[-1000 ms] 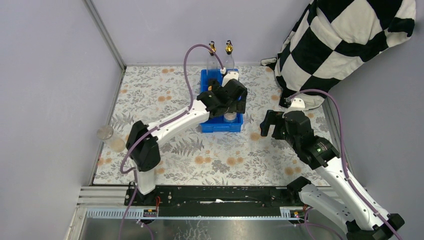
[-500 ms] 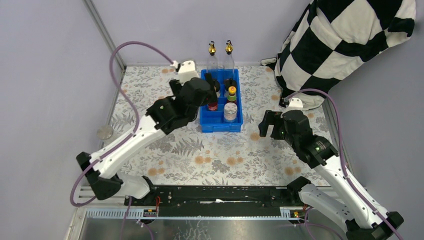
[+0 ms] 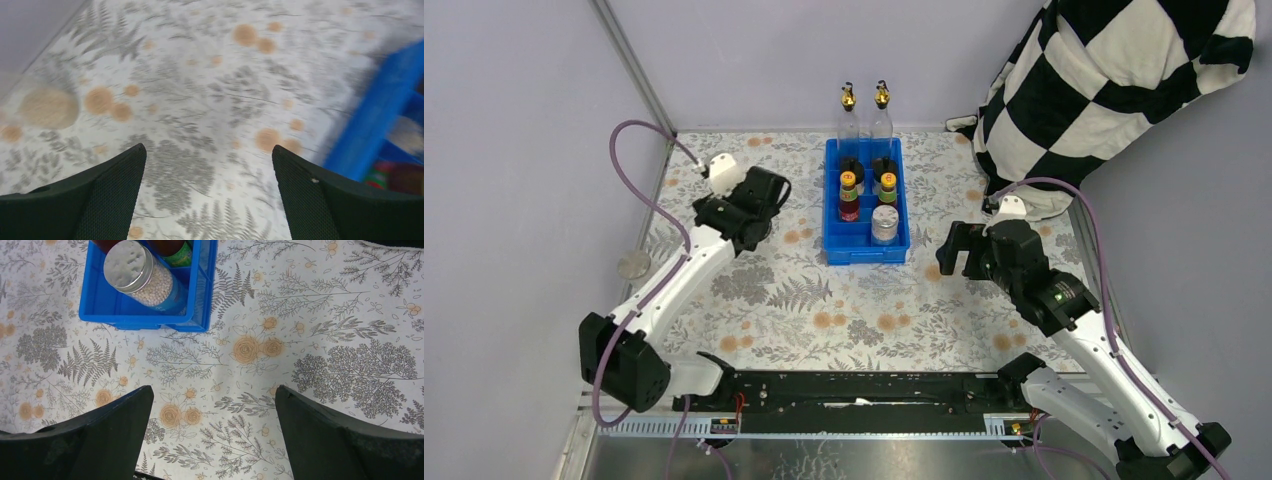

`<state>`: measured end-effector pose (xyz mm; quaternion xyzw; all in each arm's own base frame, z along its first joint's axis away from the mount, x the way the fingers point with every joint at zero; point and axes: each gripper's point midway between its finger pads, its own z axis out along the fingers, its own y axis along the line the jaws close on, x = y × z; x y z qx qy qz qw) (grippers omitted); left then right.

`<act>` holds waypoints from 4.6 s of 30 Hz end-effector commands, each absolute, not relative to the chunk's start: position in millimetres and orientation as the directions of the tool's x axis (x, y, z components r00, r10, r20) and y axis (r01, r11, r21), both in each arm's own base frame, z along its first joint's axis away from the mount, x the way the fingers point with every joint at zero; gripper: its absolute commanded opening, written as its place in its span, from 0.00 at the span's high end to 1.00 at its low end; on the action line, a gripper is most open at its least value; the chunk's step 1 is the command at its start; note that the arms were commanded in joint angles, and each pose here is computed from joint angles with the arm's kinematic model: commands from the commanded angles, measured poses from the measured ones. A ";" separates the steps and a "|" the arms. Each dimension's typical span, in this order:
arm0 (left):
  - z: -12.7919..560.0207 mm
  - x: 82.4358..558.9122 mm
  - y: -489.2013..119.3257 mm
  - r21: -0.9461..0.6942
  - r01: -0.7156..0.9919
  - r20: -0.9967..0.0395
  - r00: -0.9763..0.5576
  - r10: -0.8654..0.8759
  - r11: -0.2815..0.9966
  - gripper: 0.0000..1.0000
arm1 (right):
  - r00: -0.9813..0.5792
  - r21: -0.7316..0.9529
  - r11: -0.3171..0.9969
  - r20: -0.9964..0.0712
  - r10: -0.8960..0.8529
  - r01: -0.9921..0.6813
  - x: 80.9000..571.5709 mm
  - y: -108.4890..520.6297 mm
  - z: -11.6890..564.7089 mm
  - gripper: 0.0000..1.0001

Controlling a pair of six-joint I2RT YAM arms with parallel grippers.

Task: Organize the condiment bottles
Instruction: Pick up the bottle from the corner of the board, then place the bottle in the storage box.

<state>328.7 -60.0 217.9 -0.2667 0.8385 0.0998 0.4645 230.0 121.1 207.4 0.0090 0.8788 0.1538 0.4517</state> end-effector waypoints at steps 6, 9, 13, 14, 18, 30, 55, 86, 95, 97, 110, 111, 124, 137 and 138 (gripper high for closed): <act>170.9 287.5 57.5 -0.027 -0.869 -0.790 -0.284 -0.543 0.494 0.01 | -0.592 0.300 0.940 -0.792 0.149 -0.164 232.6 131.6 209.0 0.00; 174.4 271.0 83.4 -0.002 -0.921 -0.797 -0.233 -0.557 0.389 0.01 | -0.602 0.306 0.936 -0.785 0.146 -0.173 233.4 135.3 206.2 0.00; 180.8 256.6 105.3 -0.008 -0.944 -0.802 -0.190 -0.566 0.329 0.01 | -0.604 0.312 0.933 -0.784 0.147 -0.178 234.2 137.5 205.2 0.00; 182.4 254.7 108.6 -0.009 -0.945 -0.804 -0.189 -0.564 0.328 0.01 | -0.604 0.313 0.932 -0.783 0.145 -0.182 234.1 138.2 205.0 0.00; 186.9 242.4 126.8 -0.005 -0.964 -0.796 -0.157 -0.584 0.267 0.01 | -0.613 0.323 0.929 -0.776 0.149 -0.182 234.4 140.7 200.9 0.00; 176.3 228.5 150.4 0.023 -0.984 -0.762 -0.131 -0.634 0.176 0.01 | -0.627 0.338 0.920 -0.765 0.146 -0.198 236.5 148.2 195.1 0.00; 153.0 235.4 178.4 0.020 -0.983 -0.711 -0.142 -0.688 0.181 0.01 | -0.631 0.340 0.918 -0.763 0.141 -0.205 239.1 151.7 196.2 0.00; 134.8 277.1 166.0 -0.119 -0.916 -0.585 -0.247 -0.773 0.383 0.80 | -0.643 0.347 0.919 -0.750 0.153 -0.185 236.1 149.5 183.6 0.00; 137.0 336.3 66.2 -0.137 -0.745 -0.597 -0.463 -0.655 0.652 0.82 | -0.650 0.366 0.913 -0.741 0.167 -0.182 235.1 152.1 182.4 0.00; 135.6 346.9 39.5 -0.138 -0.699 -0.603 -0.502 -0.619 0.702 0.84 | -0.647 0.361 0.916 -0.744 0.168 -0.177 234.3 149.9 182.9 0.00; 138.3 348.4 -173.7 -0.081 -0.248 -0.659 -0.713 -0.239 0.965 0.84 | -0.643 0.347 0.925 -0.746 0.173 -0.154 232.8 143.4 182.6 0.00; 140.3 346.2 -180.0 -0.068 -0.242 -0.666 -0.711 -0.225 0.968 0.84 | -0.643 0.347 0.926 -0.746 0.175 -0.151 232.5 142.8 182.6 0.00; 216.1 336.9 -186.5 -0.076 -0.192 -0.740 -0.647 -0.184 0.979 0.84 | -0.639 0.339 0.930 -0.749 0.175 -0.143 232.4 140.2 182.9 0.00; 291.7 330.0 -244.0 -0.197 -0.002 -0.772 -0.615 -0.157 0.980 0.84 | -0.624 0.327 0.935 -0.762 0.175 -0.138 234.1 136.7 191.6 0.00; 291.9 329.9 -250.1 -0.200 0.008 -0.772 -0.617 -0.153 0.980 0.84 | -0.623 0.326 0.935 -0.763 0.175 -0.136 234.3 136.3 191.9 0.00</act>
